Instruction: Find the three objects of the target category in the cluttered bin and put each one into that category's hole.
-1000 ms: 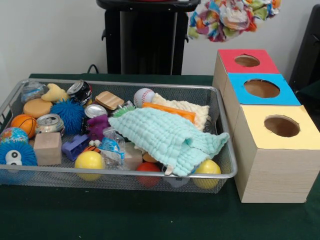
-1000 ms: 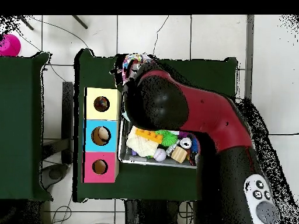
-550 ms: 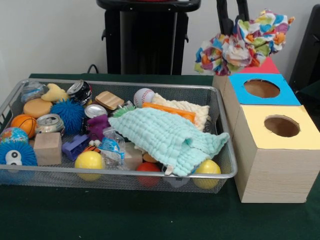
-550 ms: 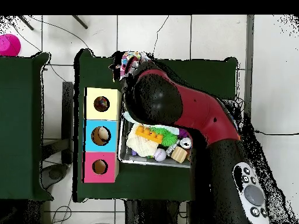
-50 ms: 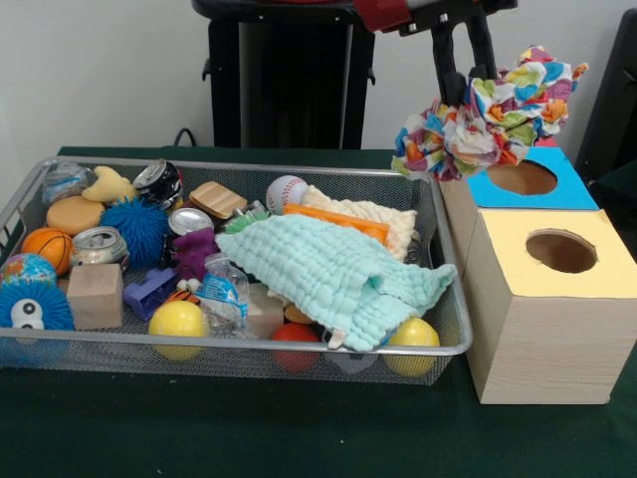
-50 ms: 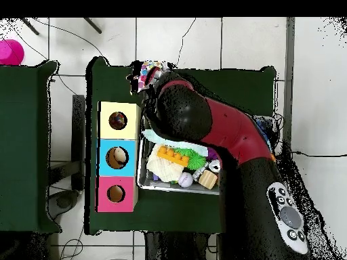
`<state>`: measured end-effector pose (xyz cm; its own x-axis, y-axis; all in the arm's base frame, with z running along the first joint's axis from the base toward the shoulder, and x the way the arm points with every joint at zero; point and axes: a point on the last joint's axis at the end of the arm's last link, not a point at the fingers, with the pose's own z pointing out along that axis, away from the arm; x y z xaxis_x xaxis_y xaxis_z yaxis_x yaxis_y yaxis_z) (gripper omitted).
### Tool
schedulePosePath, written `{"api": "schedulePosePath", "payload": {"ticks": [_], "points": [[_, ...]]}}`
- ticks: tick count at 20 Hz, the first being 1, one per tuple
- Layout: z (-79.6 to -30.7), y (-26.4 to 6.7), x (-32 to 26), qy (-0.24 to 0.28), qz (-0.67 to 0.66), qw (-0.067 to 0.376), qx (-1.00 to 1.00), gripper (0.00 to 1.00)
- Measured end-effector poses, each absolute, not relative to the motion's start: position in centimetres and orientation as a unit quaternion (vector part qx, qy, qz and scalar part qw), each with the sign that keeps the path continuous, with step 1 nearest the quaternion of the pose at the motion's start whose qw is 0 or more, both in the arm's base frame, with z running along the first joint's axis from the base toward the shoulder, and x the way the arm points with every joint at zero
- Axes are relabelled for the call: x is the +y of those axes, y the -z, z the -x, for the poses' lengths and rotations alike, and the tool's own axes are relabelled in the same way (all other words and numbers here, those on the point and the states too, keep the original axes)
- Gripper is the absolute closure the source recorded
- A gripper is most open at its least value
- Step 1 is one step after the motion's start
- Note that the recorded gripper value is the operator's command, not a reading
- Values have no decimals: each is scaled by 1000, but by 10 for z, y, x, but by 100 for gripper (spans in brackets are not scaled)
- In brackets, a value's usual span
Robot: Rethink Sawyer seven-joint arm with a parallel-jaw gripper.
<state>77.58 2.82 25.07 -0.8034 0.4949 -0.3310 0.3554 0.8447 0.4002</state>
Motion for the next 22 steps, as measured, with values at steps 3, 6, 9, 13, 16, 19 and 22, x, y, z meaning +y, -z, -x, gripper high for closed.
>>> {"api": "schedulePosePath", "payload": {"ticks": [3,6,9,13,16,19,22], "points": [[-776,-248,29,-166,-233,212,934,100],[-772,-243,30,-174,-243,202,933,100],[-768,-238,30,-178,-249,195,932,100],[-764,-231,32,-185,-258,187,930,100],[-762,-227,35,-191,-265,187,927,100],[-759,-220,41,-194,-270,187,924,100],[-757,-215,47,-196,-271,189,923,100]]}}
